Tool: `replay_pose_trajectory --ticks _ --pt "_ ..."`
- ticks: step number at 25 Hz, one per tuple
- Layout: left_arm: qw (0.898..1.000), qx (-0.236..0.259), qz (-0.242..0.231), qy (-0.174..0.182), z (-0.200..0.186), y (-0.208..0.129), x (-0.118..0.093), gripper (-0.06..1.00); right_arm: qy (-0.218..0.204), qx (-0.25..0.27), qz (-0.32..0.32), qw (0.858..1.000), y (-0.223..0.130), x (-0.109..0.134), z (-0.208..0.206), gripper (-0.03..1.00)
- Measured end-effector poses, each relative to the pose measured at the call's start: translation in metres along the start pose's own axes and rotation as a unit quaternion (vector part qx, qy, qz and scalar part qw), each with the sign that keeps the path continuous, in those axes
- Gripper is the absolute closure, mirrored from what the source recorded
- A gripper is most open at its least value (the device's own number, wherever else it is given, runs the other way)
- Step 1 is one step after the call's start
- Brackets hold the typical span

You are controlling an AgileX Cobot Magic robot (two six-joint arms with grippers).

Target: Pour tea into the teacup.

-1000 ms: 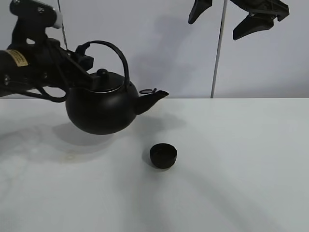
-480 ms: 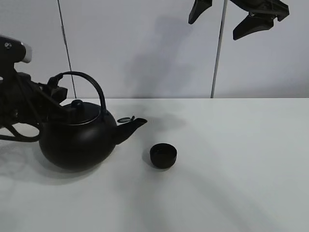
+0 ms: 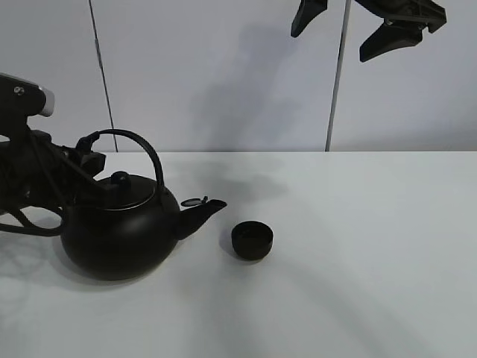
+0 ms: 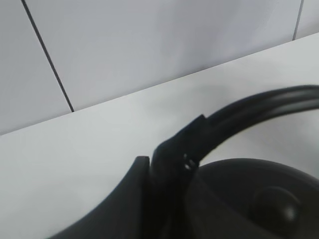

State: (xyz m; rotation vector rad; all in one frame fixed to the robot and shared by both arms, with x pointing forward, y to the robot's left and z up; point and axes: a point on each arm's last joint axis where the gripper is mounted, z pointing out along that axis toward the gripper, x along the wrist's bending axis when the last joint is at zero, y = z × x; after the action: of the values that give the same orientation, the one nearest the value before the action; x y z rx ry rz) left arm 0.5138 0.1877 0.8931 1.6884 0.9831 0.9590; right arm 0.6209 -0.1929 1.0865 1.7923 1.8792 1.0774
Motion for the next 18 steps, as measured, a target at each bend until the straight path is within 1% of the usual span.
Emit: replay_pose_trajectory --ticks 4,6,7,9,12,15,18 --pt "1.0 -0.001 0.002 -0.003 0.0 0.0 -0.001 0.85 0.0 0.0 0.0 1.0 0.0 0.0 0.0 0.3" --pt "1.0 -0.003 -0.004 -0.004 0.0 0.001 -0.001 0.83 0.0 0.0 0.0 1.0 0.0 0.0 0.0 0.3" --pt "1.0 -0.007 -0.006 -0.007 0.0 0.001 -0.001 0.81 0.0 0.0 0.0 1.0 0.0 0.0 0.0 0.3" --pt "0.999 -0.031 -0.013 -0.01 0.0 0.007 -0.002 0.74 0.0 0.0 0.0 1.0 0.0 0.0 0.0 0.3" --pt "0.999 -0.046 -0.009 -0.021 0.0 0.01 -0.004 0.63 0.0 0.0 0.0 1.0 0.0 0.0 0.0 0.3" --pt "0.999 -0.043 -0.008 -0.027 -0.005 0.007 -0.005 0.58 0.0 0.0 0.0 1.0 0.0 0.0 0.0 0.3" --pt "0.999 -0.032 -0.008 -0.029 -0.017 0.003 -0.005 0.55 0.0 0.0 0.0 1.0 0.0 0.0 0.0 0.3"
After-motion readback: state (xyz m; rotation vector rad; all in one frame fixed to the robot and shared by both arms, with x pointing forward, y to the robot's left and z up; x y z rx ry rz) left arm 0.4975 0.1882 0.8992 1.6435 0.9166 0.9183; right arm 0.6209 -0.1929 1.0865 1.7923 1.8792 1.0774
